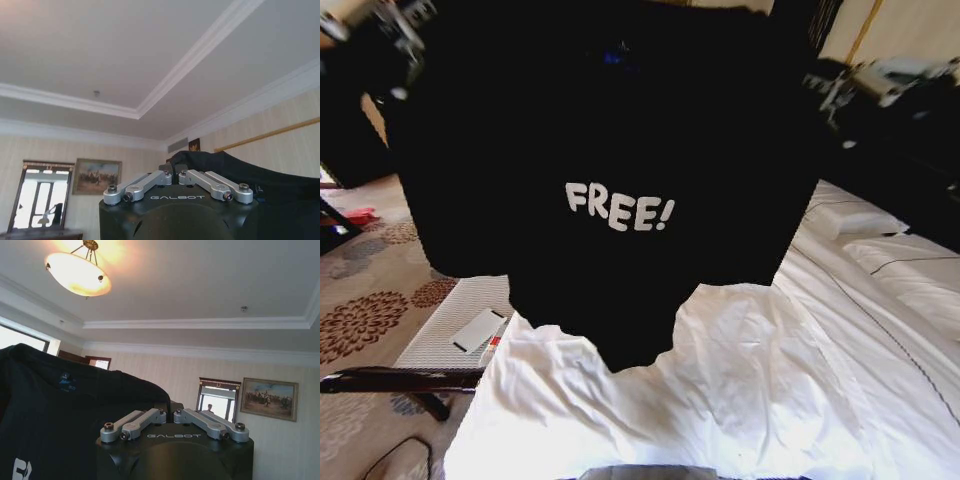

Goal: Fold the clothes on the bed.

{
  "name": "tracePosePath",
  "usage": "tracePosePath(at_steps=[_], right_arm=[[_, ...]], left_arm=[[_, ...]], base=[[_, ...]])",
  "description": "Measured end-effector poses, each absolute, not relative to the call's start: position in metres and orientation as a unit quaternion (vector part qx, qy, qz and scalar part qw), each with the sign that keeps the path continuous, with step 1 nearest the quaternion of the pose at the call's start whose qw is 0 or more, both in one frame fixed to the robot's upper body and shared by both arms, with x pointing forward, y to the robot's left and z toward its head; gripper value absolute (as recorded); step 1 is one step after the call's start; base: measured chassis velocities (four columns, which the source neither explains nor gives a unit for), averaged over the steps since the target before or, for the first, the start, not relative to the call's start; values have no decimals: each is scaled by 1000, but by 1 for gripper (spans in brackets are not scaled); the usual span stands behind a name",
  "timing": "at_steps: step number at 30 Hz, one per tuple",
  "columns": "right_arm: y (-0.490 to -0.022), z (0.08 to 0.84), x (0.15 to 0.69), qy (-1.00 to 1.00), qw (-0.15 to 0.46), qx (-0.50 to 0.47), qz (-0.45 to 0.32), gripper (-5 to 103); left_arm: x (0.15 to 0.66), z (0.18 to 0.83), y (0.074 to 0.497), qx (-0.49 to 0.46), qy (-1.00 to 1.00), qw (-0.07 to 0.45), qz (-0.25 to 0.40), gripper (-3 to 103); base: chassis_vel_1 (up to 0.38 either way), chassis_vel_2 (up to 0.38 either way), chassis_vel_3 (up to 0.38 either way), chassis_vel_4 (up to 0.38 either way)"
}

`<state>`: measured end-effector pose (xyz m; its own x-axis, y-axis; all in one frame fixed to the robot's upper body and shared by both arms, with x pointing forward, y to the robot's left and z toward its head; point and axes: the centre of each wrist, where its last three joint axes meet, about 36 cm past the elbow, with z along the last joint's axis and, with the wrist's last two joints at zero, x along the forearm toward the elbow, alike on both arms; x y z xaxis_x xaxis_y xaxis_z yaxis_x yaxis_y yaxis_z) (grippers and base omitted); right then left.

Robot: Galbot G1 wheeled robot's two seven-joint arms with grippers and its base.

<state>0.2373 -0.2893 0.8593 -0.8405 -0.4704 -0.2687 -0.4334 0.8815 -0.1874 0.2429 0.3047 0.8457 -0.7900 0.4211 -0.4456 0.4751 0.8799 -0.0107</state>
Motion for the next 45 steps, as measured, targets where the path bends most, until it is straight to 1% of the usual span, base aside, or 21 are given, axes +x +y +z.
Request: tracePosePath(at_steps=[2,3,6,7,9,12,13,14,17,18,21,25,29,31,34,35,38,40,42,45], right_arm=[[-290,862,233,961,138,-233,-47,2],[-290,862,233,961,138,-233,-47,2],[-293,858,237,969,110,-219,-31,2],[-293,858,237,969,110,-219,-31,2],[-294,852,244,972,90,-215,-25,2],[-295,832,263,978,43,-205,-9,2],[-295,832,263,978,43,-205,-9,2],[-295,824,270,979,29,-203,-5,2],[-296,798,287,981,-3,-196,3,2],[-296,798,287,981,-3,-196,3,2],[-297,771,300,979,-9,-201,-17,1],[-295,748,308,977,-10,-209,-43,1],[-293,727,320,974,-19,-219,-48,1],[-299,700,344,973,-39,-223,-37,1],[-306,671,367,973,-60,-221,-29,1],[-306,671,367,973,-60,-221,-29,1],[-311,640,389,973,-80,-218,-18,1],[-312,633,394,972,-86,-217,-14,1],[-312,610,411,971,-101,-218,-10,1],[-312,588,425,969,-116,-216,-9,1]], left_arm=[[241,845,309,224,950,199,-89,1],[241,845,309,224,950,199,-89,1],[245,837,315,198,958,170,-117,1],[245,837,315,198,958,170,-117,1],[249,831,317,190,961,155,-124,1],[258,819,318,174,968,121,-134,1],[258,819,318,174,968,121,-134,1],[263,814,317,171,970,109,-135,1],[291,781,305,168,978,75,-102,1],[291,781,305,168,978,75,-102,1],[309,747,295,191,978,57,-64,1],[315,726,288,209,976,42,-49,1],[320,706,280,226,973,23,-44,1],[325,681,270,243,969,2,-40,1],[339,655,268,237,970,-25,-47,1],[339,655,268,237,970,-25,-47,1],[359,620,268,223,972,-54,-55,1],[364,611,268,219,972,-60,-57,1],[381,586,265,211,972,-82,-63,1],[399,566,263,203,972,-100,-68,1]], base=[[0,0,0,0],[0,0,0,0],[0,0,0,0],[0,0,0,0],[0,0,0,0],[0,0,0,0],[0,0,0,0],[0,0,0,0],[0,0,0,0],[0,0,0,0],[0,0,0,0],[0,0,0,0],[0,0,0,0],[0,0,0,0],[0,0,0,0],[0,0,0,0],[0,0,0,0],[0,0,0,0],[0,0,0,0],[0,0,0,0]])
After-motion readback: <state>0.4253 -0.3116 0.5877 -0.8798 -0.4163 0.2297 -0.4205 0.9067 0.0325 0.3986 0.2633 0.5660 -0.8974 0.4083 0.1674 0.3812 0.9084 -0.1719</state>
